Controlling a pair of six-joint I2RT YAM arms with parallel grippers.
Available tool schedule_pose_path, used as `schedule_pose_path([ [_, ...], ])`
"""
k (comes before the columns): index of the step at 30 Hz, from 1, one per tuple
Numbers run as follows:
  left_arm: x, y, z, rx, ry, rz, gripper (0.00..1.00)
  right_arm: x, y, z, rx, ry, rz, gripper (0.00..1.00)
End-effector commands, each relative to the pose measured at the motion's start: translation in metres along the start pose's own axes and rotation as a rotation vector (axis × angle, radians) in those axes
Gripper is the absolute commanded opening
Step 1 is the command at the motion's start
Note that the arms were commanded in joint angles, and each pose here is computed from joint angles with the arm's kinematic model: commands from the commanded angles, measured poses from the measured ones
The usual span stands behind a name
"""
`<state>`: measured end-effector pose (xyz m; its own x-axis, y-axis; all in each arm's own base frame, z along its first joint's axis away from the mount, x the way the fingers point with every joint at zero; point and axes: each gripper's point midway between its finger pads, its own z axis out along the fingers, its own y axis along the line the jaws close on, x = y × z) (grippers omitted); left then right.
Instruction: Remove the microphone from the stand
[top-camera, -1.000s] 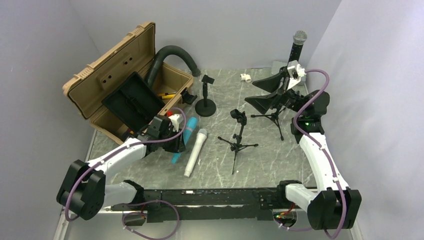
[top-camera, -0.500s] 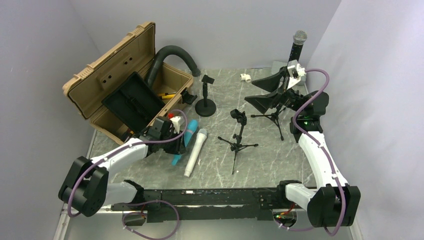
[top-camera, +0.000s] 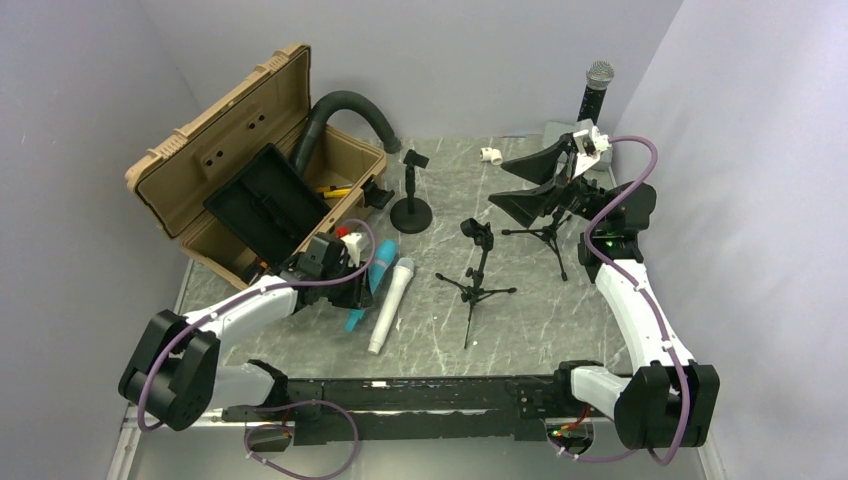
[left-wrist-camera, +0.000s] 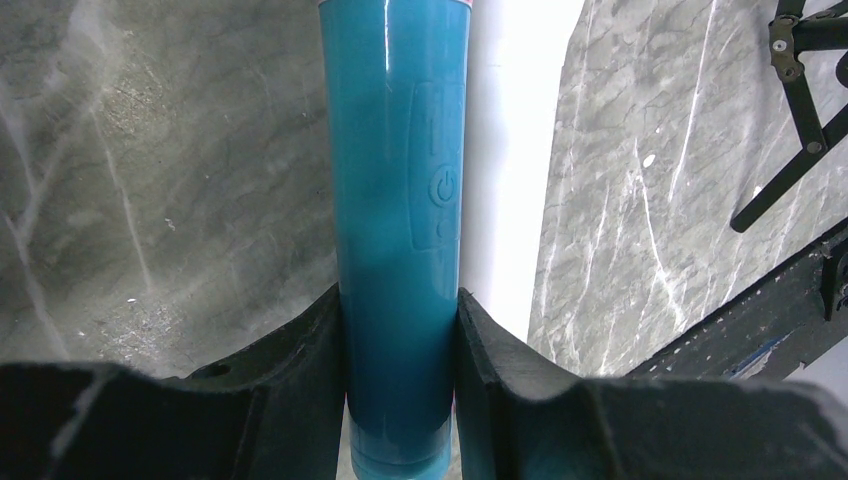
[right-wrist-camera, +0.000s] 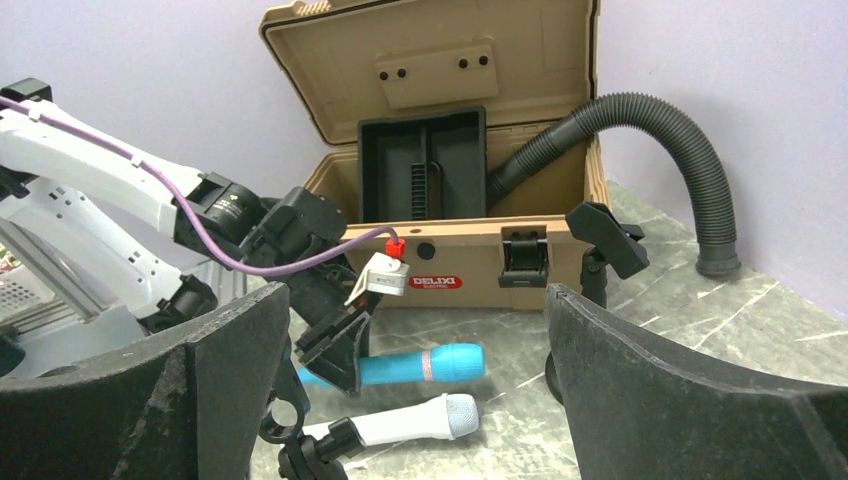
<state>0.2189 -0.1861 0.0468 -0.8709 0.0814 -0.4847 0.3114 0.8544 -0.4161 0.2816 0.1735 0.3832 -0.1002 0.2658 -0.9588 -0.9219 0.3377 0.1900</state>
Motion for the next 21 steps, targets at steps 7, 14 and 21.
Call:
schedule_pose_path([
  [7,0.016,0.021,0.006,-0.054,0.067,-0.049,0.15,-0.009,0.013,-0.002,-0.04,0.001,-0.079,1.0],
  [14,0.017,0.024,0.008,-0.066,0.079,-0.06,0.2,-0.011,0.012,-0.001,-0.043,0.008,-0.079,1.0],
  [21,0.019,0.026,0.007,-0.071,0.071,-0.059,0.23,-0.009,0.01,-0.001,-0.042,0.012,-0.077,1.0],
])
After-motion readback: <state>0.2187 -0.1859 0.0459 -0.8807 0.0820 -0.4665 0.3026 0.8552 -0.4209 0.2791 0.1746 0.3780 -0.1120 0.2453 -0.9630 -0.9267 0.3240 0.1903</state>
